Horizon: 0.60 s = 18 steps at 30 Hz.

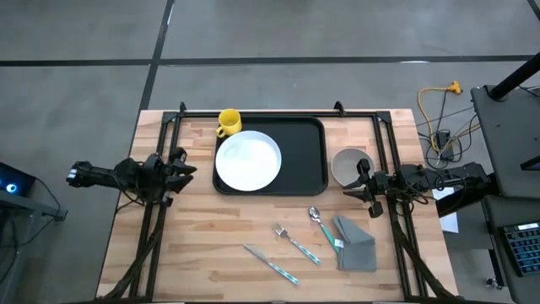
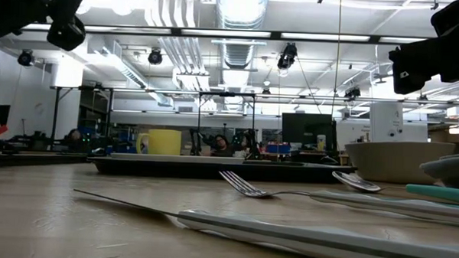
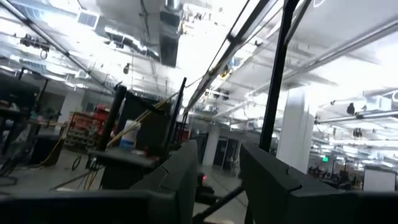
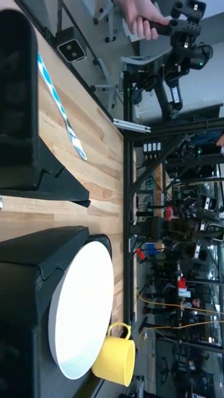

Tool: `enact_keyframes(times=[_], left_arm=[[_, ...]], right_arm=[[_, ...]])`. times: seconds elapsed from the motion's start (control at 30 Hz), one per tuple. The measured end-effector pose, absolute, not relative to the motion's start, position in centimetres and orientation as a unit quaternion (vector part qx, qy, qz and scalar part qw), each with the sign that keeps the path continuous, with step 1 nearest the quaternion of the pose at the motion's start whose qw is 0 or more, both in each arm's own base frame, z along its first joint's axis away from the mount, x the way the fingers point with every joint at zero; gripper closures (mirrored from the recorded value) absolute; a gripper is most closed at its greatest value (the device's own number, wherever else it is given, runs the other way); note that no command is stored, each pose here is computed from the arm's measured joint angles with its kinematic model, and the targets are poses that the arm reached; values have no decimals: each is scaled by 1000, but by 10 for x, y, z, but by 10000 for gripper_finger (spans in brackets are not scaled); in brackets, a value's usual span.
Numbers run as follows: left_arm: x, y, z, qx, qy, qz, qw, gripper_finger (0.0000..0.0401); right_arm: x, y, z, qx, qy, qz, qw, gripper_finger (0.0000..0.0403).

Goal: Set up tray
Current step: Put the gray bowl on top of the plate on the black serving tray

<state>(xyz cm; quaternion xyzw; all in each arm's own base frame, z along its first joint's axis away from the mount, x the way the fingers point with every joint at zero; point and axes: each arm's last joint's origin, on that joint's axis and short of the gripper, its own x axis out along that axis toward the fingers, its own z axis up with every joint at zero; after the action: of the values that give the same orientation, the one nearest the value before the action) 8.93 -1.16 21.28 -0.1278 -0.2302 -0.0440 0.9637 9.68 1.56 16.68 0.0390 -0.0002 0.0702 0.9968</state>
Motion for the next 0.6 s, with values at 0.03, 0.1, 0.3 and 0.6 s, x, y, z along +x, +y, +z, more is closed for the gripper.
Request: enact_keyframes(times=[0.03, 0.1, 0.3, 0.6], left_arm=[[88, -11, 214, -128, -235, -45, 962, 299], [87, -11, 212, -129, -238, -45, 962, 299], [88, -11, 210, -127, -227, -44, 964, 299], [85, -11, 213, -129, -242, -45, 961, 299]], right_arm=[[97, 16, 167, 38, 0, 70, 997, 335], [97, 16, 167, 39, 0, 70, 997, 335], [97, 16, 167, 39, 0, 71, 997, 335], [97, 16, 167, 39, 0, 70, 997, 335]])
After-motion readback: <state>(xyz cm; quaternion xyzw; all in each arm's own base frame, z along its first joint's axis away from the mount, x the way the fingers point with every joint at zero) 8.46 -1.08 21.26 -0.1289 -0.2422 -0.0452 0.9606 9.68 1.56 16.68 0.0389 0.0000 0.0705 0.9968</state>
